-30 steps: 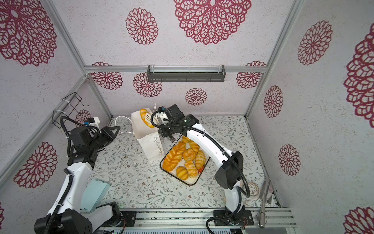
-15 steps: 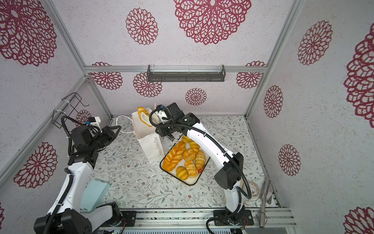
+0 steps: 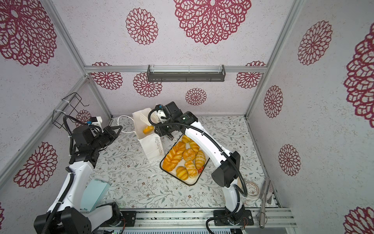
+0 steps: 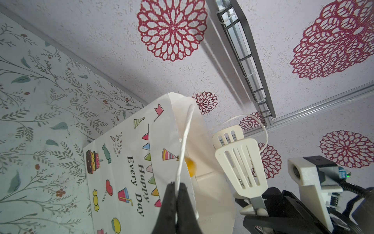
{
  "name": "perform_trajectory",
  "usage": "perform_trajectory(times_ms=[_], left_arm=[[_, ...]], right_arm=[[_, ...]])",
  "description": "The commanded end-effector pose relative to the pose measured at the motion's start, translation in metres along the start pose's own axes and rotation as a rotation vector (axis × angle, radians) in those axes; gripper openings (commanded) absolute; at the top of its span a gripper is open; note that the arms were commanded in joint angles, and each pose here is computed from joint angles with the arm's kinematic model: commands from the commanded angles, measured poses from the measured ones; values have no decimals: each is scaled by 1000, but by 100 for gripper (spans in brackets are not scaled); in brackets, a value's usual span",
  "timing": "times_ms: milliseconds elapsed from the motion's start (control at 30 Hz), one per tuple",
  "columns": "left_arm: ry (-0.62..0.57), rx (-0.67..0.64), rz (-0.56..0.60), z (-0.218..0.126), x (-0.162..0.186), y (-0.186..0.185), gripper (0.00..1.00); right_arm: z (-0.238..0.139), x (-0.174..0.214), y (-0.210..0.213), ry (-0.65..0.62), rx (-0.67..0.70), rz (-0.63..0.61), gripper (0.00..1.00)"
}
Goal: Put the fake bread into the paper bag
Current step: 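Open the tongs with the right gripper to drop the roll into the bag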
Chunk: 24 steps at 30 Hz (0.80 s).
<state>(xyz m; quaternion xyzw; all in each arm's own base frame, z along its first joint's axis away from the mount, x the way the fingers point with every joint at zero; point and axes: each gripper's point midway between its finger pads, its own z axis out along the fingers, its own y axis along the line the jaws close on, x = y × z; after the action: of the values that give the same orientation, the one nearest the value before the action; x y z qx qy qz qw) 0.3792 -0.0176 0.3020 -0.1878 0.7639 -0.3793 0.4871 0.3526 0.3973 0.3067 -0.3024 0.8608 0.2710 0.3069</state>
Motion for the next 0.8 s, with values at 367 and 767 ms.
perform_trajectory(times_ms=[367, 767], left_arm=[[-8, 35, 17, 0, -3, -11, 0], [-3, 38, 28, 0, -4, -14, 0]], right_arm=[[-30, -38, 17, -115, -31, -81, 49], [-83, -50, 46, -203, -33, -104, 49]])
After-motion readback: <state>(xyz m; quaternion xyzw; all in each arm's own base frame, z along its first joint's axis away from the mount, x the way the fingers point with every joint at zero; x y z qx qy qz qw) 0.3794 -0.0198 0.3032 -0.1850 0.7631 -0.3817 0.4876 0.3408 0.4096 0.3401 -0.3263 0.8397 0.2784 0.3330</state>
